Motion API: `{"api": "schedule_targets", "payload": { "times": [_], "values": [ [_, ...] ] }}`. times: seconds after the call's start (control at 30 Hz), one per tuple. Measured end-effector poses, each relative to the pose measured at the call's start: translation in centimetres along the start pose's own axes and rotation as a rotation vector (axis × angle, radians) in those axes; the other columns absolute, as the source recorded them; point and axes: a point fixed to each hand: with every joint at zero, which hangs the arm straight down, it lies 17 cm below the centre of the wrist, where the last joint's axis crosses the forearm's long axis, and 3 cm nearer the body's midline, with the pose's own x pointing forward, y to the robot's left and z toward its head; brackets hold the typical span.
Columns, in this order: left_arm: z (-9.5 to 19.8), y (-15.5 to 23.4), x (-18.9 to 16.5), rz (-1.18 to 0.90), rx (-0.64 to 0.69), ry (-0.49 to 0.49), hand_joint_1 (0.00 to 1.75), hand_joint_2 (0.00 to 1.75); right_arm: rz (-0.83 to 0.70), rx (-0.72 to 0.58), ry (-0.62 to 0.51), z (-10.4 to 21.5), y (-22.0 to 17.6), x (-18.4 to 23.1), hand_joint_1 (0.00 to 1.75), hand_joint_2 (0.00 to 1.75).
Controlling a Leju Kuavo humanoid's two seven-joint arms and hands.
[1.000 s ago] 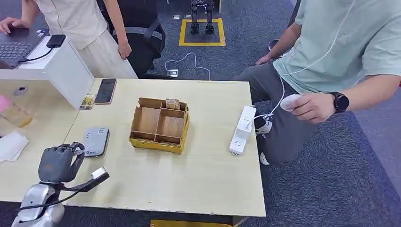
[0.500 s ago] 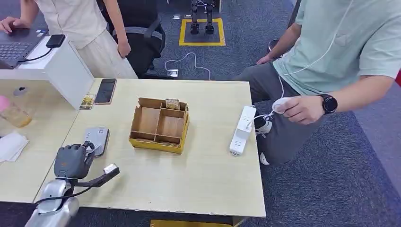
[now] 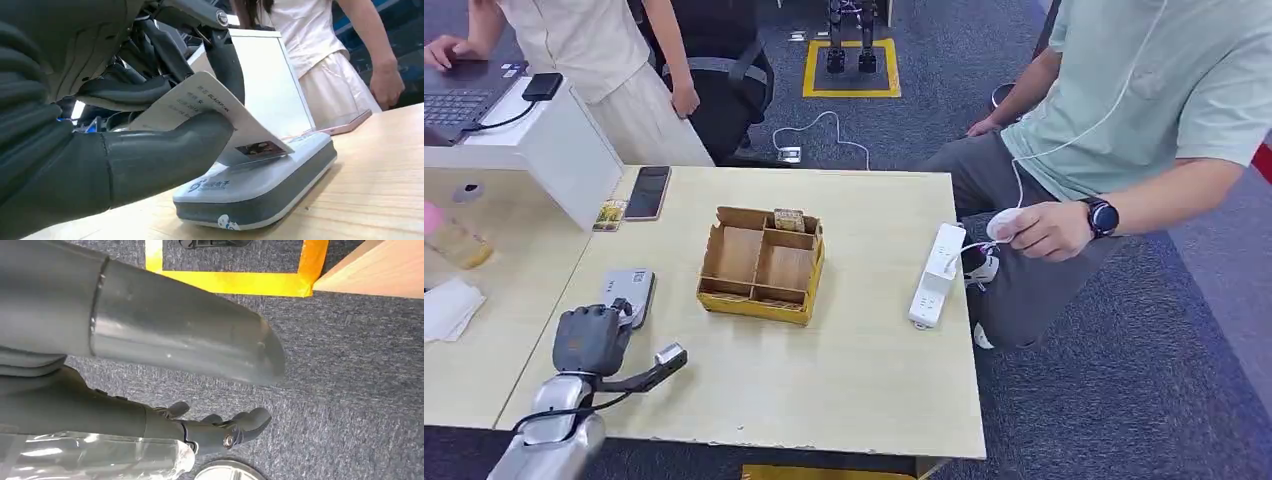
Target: Pass the card to the sensor for recognition and then transmit it.
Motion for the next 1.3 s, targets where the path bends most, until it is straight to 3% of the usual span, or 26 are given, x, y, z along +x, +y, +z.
{"api": "schedule_targets", "payload": {
  "times": [0.2, 0.6, 0.8, 0.93, 1.1, 1.23, 1.3],
  "values": [
    [-0.4, 0.2, 0.5, 0.005, 0.005, 0.014, 1.75, 1.75, 0.001, 0.002, 0.002, 0.0, 0.1, 0.0, 0.00, 0.00],
    [-1.8, 0.0, 0.2, -0.032, -0.010, 0.056, 1.75, 1.75, 0.001, 0.006, 0.001, 0.1, 0.4, 0.2, 0.00, 0.00],
    [-1.9, -1.1, -0.6, -0.038, -0.045, 0.101, 1.62, 1.75, -0.001, 0.007, -0.006, 0.0, 0.5, 0.5, 0.00, 0.00],
    [-1.8, -1.8, -0.9, -0.046, -0.070, 0.111, 1.69, 1.75, -0.002, 0.008, -0.010, 0.0, 0.5, 0.7, 0.00, 0.00],
    [-2.0, -2.3, -1.2, -0.056, -0.088, 0.110, 1.73, 1.75, 0.000, 0.008, -0.014, -0.1, 0.5, 0.8, 0.00, 0.00],
    [-2.1, -2.6, -1.4, -0.061, -0.099, 0.104, 1.59, 1.75, 0.000, 0.009, -0.016, -0.1, 0.5, 0.9, 0.00, 0.00],
    [-2.1, -2.9, -1.1, -0.064, -0.115, 0.076, 1.62, 1.75, 0.000, 0.009, -0.018, -0.1, 0.5, 1.0, 0.00, 0.00]
  ]
}}
